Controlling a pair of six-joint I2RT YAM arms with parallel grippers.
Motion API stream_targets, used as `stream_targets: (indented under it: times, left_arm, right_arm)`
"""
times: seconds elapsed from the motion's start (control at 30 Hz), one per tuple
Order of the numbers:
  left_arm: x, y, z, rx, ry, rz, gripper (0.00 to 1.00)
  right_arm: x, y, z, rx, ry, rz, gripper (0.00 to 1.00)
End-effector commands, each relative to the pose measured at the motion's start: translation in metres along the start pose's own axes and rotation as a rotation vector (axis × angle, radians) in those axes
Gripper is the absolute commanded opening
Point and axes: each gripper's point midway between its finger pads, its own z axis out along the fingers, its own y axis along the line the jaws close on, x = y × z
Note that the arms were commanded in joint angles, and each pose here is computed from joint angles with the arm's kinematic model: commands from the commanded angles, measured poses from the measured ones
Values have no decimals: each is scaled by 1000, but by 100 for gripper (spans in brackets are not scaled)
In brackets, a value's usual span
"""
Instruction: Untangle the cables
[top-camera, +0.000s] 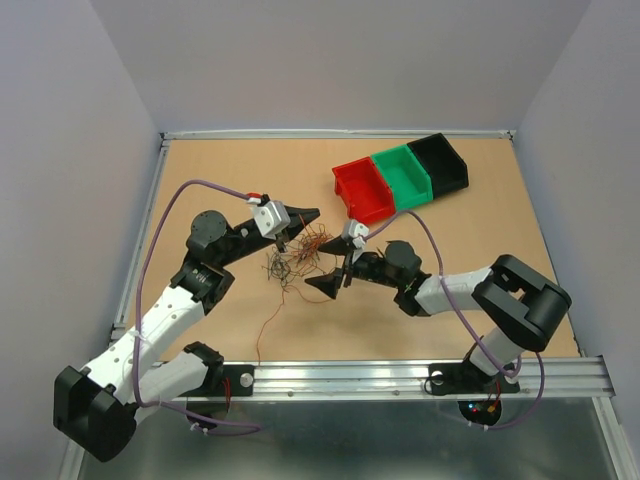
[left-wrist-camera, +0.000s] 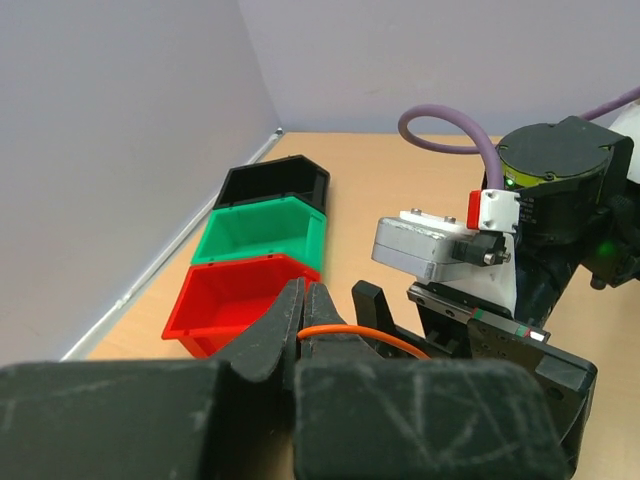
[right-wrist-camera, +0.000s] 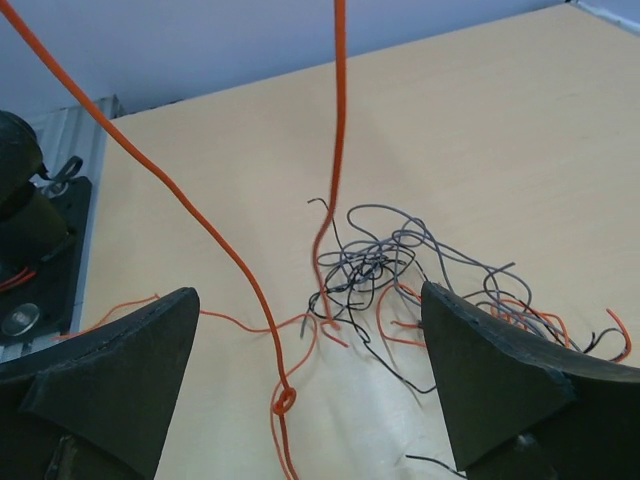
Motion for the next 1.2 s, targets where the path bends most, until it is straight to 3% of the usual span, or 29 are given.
stream_targets:
  times: [0.0, 0.13, 0.37, 0.63, 1.03, 1.17]
  left_arm:
    - [-25, -2, -1, 14, -88, 75, 0]
    - [-19, -14, 2, 87, -81, 55, 0]
    - [-8, -18, 8, 128, -58, 9, 0]
    - [-4, -16, 11, 120, -51, -20, 0]
    - [-13, -8, 0, 40, -80, 64, 0]
    - [-12, -13, 0, 74, -82, 70, 0]
  right_arm:
    - [-8, -9, -8, 60, -15, -77, 97]
    - [-8, -13, -7, 77, -14, -90, 98]
    - [-9, -32, 8, 141, -21, -90, 90]
    - [-16, -13, 21, 6, -33, -114, 84]
    - [-9, -22, 1, 96, -12, -116, 81]
    - [-11, -9, -2, 34, -13, -122, 81]
